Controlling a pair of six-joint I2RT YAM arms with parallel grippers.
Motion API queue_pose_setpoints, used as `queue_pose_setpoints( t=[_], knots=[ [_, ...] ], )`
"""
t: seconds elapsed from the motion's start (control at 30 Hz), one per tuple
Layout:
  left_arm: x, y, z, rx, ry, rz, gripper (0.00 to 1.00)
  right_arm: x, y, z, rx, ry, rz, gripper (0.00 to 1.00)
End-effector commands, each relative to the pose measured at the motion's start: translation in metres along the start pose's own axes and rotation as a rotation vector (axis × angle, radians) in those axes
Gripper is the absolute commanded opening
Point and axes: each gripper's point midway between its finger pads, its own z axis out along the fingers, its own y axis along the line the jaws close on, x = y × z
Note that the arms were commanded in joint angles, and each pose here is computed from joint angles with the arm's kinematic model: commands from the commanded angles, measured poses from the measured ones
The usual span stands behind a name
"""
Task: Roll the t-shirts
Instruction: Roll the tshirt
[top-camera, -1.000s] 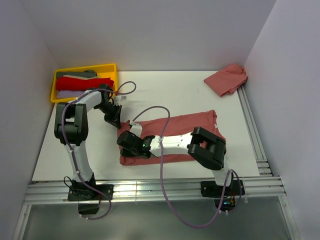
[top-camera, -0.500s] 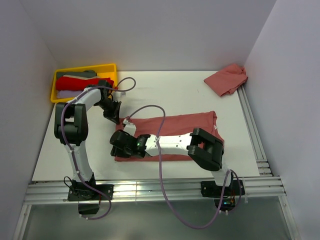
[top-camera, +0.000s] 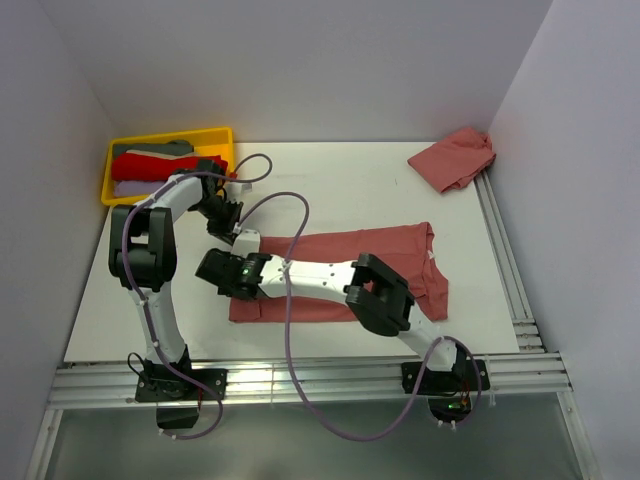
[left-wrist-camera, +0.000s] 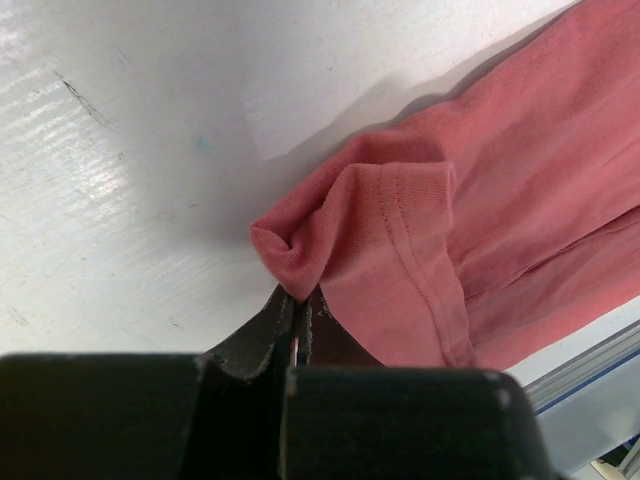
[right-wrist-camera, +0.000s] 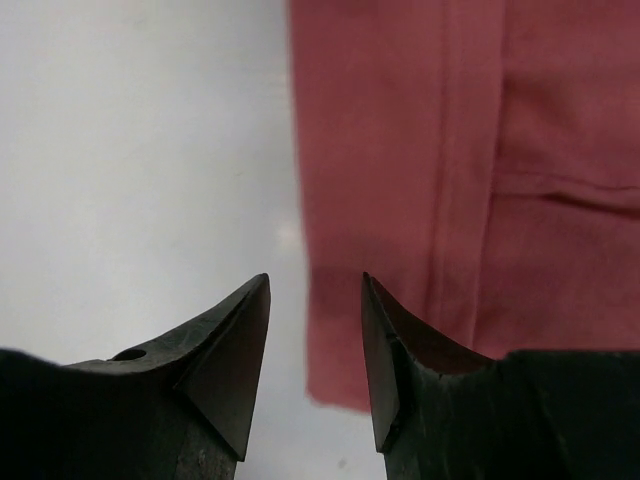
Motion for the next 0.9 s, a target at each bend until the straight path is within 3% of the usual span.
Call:
queue_pose_setpoints(
  t=[0.0, 0.47, 0.87],
  knots=[
    [-0.025, -0.005, -0.02, -0.019, -0.089, 0.058, 0.0, -0.024, -0.015, 0.01, 0.114, -0.084, -0.041, 0.49],
    [-0.025, -0.007, -0.02, -0.018, -0.087, 0.072, 0.0, -0.048, -0.009, 0.014, 0.123, -0.18, -0.057, 0.49],
    [-0.023, -0.006, -0.019, -0.021, -0.077, 0.077, 0.0, -0.046, -0.002, 0.035, 0.126, -0.181, -0.067, 0.49]
  ],
)
